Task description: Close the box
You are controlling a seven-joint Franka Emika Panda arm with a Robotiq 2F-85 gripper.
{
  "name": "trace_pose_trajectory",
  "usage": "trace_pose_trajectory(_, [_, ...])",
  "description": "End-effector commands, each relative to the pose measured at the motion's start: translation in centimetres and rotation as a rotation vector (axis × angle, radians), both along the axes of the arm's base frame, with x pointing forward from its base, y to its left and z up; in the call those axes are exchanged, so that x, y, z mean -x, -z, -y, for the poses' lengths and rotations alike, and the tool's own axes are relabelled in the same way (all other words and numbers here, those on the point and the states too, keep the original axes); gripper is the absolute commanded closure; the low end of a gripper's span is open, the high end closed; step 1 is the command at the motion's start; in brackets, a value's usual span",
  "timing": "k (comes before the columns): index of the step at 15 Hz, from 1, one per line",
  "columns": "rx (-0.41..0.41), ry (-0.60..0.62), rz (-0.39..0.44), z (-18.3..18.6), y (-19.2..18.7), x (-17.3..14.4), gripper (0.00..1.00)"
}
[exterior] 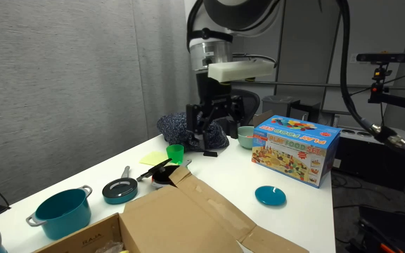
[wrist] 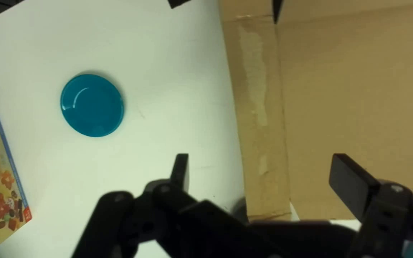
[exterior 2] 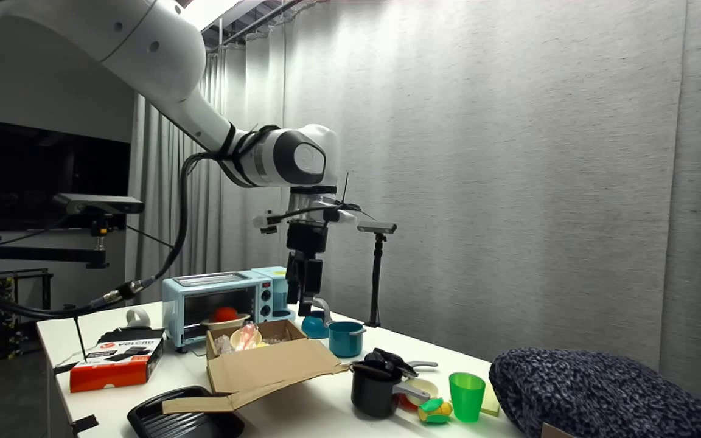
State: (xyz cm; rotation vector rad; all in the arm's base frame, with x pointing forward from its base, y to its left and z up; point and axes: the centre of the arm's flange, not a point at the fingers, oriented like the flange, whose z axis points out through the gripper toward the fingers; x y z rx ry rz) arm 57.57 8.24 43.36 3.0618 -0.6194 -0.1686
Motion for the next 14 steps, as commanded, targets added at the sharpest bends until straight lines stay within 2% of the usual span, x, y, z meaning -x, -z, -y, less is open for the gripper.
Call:
trace_pose_trajectory(1, [-0.033, -0.086, 0.006, 4.0, 2.4, 5.5, 0.00])
trace_pose_trajectory(2, [-0.077, -0.038, 0.032, 4.5, 3.4, 6.1, 0.00])
trace_pose_trajectory(5, [-0.129, 0.080, 0.103, 4.8, 6.5, 7.2, 0.00])
trace_pose_trajectory(7, [-0.162, 0.117, 0.108, 4.5, 8.1, 7.8, 0.00])
trace_pose_trajectory(8, [-0.123, 0.086, 0.077, 4.6, 7.2, 5.8, 0.00])
trace_pose_trajectory(10, [-0.135, 0.105, 0.078, 4.6, 8.6, 6.6, 0.00])
trace_pose_trajectory(14, [-0.138, 0.109, 0.084, 4.6, 8.5, 6.7, 0.00])
